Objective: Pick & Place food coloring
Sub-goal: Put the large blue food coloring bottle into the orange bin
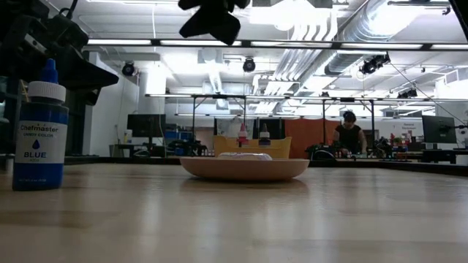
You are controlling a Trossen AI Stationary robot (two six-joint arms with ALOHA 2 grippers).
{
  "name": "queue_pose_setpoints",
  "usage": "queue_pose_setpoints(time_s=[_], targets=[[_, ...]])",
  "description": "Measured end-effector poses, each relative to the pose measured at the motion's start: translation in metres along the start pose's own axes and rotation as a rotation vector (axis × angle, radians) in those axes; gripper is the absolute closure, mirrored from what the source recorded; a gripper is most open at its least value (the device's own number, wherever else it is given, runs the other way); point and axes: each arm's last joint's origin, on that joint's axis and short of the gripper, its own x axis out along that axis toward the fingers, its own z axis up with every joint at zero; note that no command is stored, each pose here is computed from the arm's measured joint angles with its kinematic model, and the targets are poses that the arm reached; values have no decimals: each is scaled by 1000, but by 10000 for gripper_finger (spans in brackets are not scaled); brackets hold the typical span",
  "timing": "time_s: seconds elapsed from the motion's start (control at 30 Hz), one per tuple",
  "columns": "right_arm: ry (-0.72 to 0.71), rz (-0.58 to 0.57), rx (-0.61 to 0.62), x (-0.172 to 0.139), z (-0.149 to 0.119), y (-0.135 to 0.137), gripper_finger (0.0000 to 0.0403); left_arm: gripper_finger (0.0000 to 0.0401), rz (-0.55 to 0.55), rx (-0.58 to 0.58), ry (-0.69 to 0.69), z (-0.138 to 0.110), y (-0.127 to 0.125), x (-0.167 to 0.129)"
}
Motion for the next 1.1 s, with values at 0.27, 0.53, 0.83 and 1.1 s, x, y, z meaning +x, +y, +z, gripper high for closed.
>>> queue_pose_setpoints(time_s=[0.27,0.53,0.83,1.1], targets=[[43,-44,91,45,-16,40,198,400,0,0,0,0,0,0],[-48,-123,189,105,-29,47,198,400,0,0,0,0,0,0],[-146,-280,105,131,-35,43,198,400,0,0,0,0,0,0],[-195,-175,33,154,-40,50,198,400,0,0,0,0,0,0]])
